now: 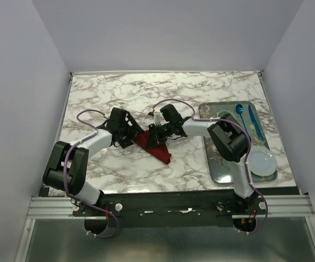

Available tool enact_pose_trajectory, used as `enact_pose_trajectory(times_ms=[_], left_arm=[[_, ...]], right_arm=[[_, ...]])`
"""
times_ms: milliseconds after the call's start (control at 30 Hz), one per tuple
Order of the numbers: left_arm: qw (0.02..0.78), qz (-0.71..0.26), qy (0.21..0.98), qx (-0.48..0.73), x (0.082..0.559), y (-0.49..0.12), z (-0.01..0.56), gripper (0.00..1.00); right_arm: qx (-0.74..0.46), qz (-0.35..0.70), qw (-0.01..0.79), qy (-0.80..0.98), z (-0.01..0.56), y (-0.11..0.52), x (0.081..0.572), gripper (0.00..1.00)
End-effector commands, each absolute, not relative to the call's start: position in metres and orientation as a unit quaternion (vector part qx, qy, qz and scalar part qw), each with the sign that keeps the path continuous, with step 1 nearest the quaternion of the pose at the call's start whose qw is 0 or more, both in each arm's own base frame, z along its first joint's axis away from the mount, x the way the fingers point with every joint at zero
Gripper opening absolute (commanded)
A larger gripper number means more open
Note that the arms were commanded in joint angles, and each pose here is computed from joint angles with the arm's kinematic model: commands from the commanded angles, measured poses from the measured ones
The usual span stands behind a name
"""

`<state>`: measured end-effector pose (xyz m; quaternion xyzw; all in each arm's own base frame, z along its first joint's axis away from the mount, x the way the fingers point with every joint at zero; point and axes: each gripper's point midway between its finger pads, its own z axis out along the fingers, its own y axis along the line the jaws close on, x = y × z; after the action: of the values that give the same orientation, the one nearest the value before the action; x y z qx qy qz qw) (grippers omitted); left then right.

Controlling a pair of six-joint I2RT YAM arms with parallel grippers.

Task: Fold the napkin, place the utensils inside, and roll it up
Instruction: Roll the napkin with the utensil

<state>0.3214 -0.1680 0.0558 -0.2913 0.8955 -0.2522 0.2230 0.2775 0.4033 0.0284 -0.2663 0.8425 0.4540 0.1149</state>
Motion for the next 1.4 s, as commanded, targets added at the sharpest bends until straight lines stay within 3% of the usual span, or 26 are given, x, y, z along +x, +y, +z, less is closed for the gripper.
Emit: enact_pose_trajectory(times_ms=[0,167,333,500,733,1067,1167,1367], left_arm=[[0.212,-0.244,0.901,-0.29,0.325,-0.172,0.043,0.89],[0.199,-0.231,0.908,-0.286,0.322,-0.171,0.027,0.7],[0.195,-0.228,0.911,-0.284,0.315,-0.168,0.02,0.59],[0.197,-0.231,0.911,-0.28,0.314,-0.169,0.023,0.57],[0.198,-0.239,0.908,-0.28,0.317,-0.172,0.03,0.56],[0.193,-0.241,0.907,-0.285,0.316,-0.173,0.031,0.58],[0.192,-0.244,0.907,-0.285,0.316,-0.174,0.031,0.57],[0.195,-0.247,0.905,-0.285,0.317,-0.174,0.035,0.58]], right_arm=[[-0.242,0.499,0.041,0.831,0.026,0.411,0.255,0.26],[-0.236,0.49,0.056,0.837,0.028,0.411,0.262,0.29],[-0.262,0.418,0.103,0.864,0.028,0.396,0.273,0.49],[-0.294,0.335,0.148,0.883,0.037,0.383,0.272,0.61],[-0.331,0.138,0.298,0.885,0.061,0.366,0.285,0.84],[-0.372,0.026,0.355,0.857,0.057,0.394,0.277,0.86],[-0.375,-0.003,0.354,0.857,0.045,0.393,0.277,0.82],[-0.383,-0.008,0.342,0.858,0.028,0.391,0.274,0.65]])
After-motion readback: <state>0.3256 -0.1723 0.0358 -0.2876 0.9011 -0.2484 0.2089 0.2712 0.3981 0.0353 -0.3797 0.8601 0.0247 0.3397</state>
